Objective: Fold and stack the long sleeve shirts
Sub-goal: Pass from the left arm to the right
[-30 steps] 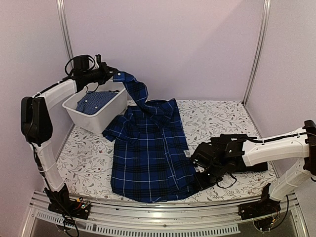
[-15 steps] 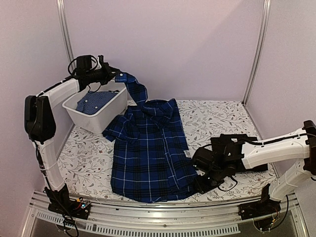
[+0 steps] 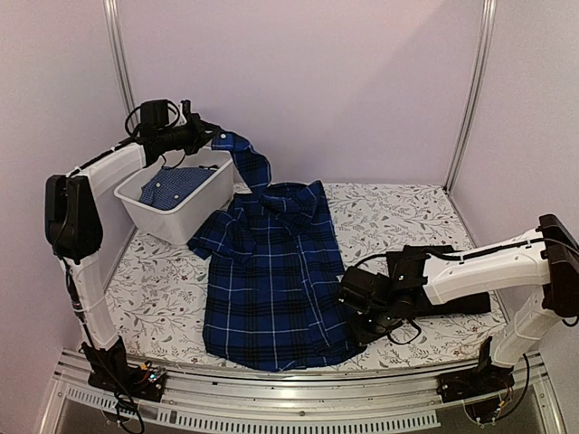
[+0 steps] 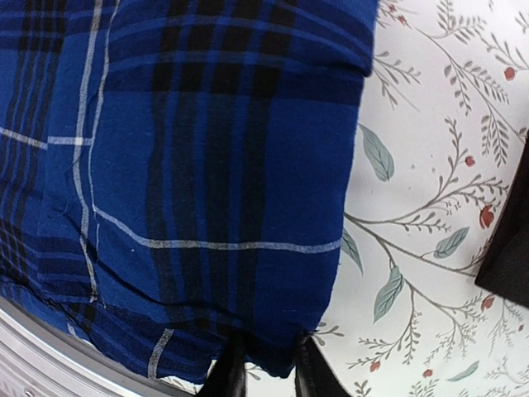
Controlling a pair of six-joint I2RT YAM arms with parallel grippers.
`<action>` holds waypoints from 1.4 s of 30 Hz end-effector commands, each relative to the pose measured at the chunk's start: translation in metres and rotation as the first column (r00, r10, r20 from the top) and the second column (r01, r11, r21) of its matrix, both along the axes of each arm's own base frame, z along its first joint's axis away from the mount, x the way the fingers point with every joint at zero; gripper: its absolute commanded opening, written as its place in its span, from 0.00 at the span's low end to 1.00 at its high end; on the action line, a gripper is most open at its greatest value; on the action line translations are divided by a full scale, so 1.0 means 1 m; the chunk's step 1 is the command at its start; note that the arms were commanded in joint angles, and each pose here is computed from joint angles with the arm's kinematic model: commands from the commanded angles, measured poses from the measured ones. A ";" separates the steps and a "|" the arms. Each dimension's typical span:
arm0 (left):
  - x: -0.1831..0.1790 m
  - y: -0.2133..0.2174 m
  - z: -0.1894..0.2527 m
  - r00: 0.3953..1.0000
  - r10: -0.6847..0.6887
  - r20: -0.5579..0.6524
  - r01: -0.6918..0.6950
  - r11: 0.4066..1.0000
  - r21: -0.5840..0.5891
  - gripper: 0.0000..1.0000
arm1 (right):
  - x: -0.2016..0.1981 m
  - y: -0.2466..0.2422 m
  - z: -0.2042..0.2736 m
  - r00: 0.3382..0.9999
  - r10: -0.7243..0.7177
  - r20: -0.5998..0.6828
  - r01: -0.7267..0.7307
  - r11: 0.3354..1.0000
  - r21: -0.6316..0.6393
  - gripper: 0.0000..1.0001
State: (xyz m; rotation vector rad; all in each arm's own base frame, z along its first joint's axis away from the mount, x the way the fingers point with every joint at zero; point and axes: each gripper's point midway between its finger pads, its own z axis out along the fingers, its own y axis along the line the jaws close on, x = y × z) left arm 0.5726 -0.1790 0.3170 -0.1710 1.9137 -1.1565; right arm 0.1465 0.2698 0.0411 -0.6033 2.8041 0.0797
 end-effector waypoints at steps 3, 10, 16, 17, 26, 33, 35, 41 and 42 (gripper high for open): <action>0.001 -0.008 0.008 1.000 -0.021 0.017 0.022 1.000 -0.011 0.00 | -0.012 0.010 -0.001 0.997 0.072 -0.011 -0.072 0.997 0.006 0.05; 0.002 -0.010 0.013 0.999 -0.036 0.031 0.036 0.999 -0.012 0.00 | -0.040 0.002 -0.010 0.992 0.104 -0.074 -0.103 0.995 0.017 0.00; -0.011 -0.024 0.024 0.984 -0.156 0.090 0.157 0.988 -0.001 0.00 | -0.026 0.011 0.013 0.997 0.076 -0.020 -0.074 0.994 0.080 0.40; -0.015 -0.027 0.025 0.978 -0.184 0.095 0.185 0.983 0.002 0.00 | -0.019 0.013 0.020 0.998 0.062 -0.008 -0.061 0.994 0.095 0.46; -0.119 -0.094 0.000 0.918 -0.397 0.004 0.396 0.914 -0.088 0.00 | 0.085 0.020 0.104 0.985 -0.139 0.099 0.091 0.919 0.383 0.64; -0.176 -0.132 0.006 0.928 -0.371 -0.007 0.362 0.909 -0.207 0.00 | 0.140 0.092 0.203 0.980 -0.108 0.168 -0.052 0.676 0.735 0.79; -0.185 -0.138 -0.001 0.927 -0.372 -0.038 0.349 0.898 -0.267 0.00 | 0.150 0.113 0.227 0.975 -0.099 0.198 -0.099 0.607 0.789 0.79; -0.201 -0.151 -0.014 0.922 -0.369 -0.116 0.312 0.887 -0.340 0.00 | 0.178 0.141 0.248 0.953 -0.081 0.294 -0.190 0.594 0.781 0.80; -0.204 -0.153 -0.014 0.921 -0.371 -0.119 0.311 0.884 -0.349 0.00 | 0.176 0.149 0.242 0.957 -0.054 0.286 -0.200 0.592 0.781 0.80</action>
